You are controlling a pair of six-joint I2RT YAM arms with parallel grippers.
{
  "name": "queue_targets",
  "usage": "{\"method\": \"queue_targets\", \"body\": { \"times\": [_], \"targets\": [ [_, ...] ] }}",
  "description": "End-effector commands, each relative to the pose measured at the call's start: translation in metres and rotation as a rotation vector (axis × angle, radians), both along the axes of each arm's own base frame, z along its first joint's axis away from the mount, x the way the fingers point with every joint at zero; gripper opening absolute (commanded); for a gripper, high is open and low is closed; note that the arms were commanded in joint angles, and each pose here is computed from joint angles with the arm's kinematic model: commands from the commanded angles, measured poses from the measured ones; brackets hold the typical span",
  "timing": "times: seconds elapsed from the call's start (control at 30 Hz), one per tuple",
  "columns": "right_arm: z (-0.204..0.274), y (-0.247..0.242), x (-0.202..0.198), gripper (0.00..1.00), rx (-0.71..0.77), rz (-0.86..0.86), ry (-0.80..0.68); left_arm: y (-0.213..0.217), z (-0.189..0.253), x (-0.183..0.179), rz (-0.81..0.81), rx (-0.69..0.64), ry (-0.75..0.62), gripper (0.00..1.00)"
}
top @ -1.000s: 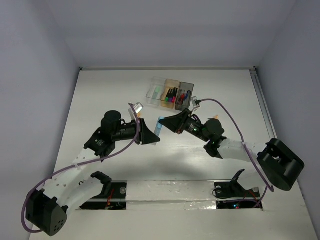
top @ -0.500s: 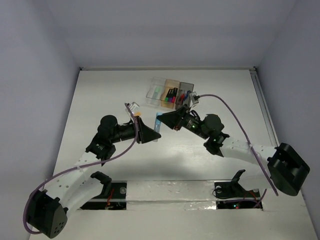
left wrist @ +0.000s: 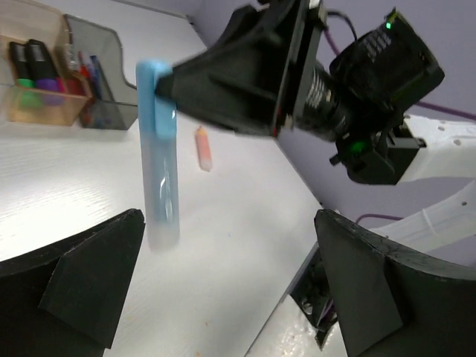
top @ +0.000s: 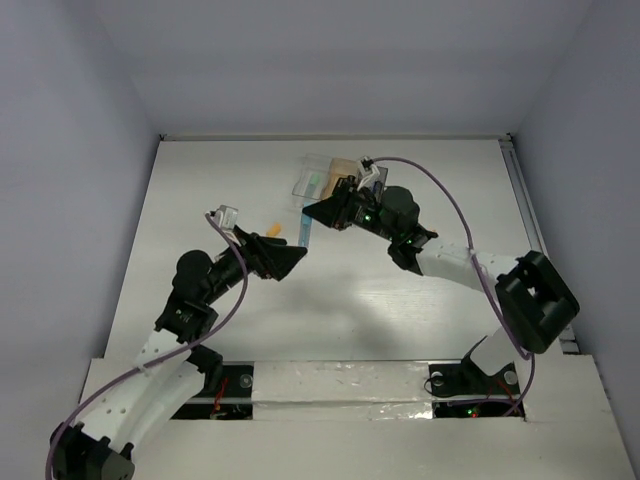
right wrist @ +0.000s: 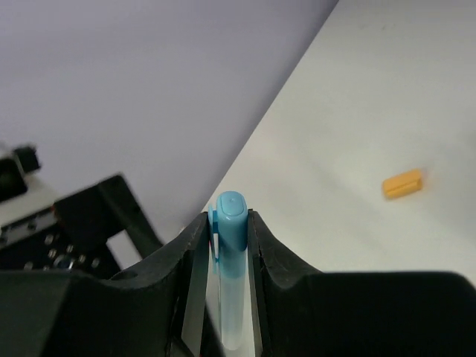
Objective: Sort the stationery into containers
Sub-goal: Close the pen cap on the pen.
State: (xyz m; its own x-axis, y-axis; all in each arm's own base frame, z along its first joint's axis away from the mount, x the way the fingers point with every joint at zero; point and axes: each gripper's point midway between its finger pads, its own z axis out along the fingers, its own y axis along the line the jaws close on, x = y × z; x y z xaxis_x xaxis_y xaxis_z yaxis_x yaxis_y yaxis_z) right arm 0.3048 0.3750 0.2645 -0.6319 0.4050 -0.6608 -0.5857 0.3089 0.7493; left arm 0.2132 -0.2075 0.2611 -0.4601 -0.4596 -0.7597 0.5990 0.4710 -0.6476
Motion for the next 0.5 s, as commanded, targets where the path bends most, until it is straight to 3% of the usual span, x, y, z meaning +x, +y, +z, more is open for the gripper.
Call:
{"method": "queue_targets", "body": {
  "times": [0.0,0.17,0.27,0.3,0.4,0.43,0.47],
  "targets": [
    [0.034,-0.006,0.040,0.00,0.045,-0.083,-0.078,0.015,0.012,0.003,0.089,0.027,-0.025,0.99],
    [0.030,-0.018,0.111,0.00,-0.030,-0.201,-0.115,0.032,0.034,-0.003,0.159,0.076,-0.077,0.99],
    [0.000,-0.021,0.148,0.00,-0.112,-0.269,-0.092,0.036,0.050,-0.008,0.159,0.116,-0.108,0.99],
    [0.011,-0.020,0.161,0.00,-0.108,-0.283,-0.104,0.038,0.051,-0.007,0.163,0.142,-0.130,0.99],
    [-0.019,-0.025,0.195,0.00,-0.158,-0.339,-0.070,0.045,0.053,-0.004,0.201,0.178,-0.164,0.99],
    [-0.005,-0.025,0.208,0.00,-0.145,-0.354,-0.090,0.046,0.047,-0.004,0.208,0.195,-0.145,0.99],
    [-0.025,-0.021,0.217,0.00,-0.169,-0.354,-0.063,0.046,0.045,-0.003,0.207,0.203,-0.140,0.99]
  ]
}}
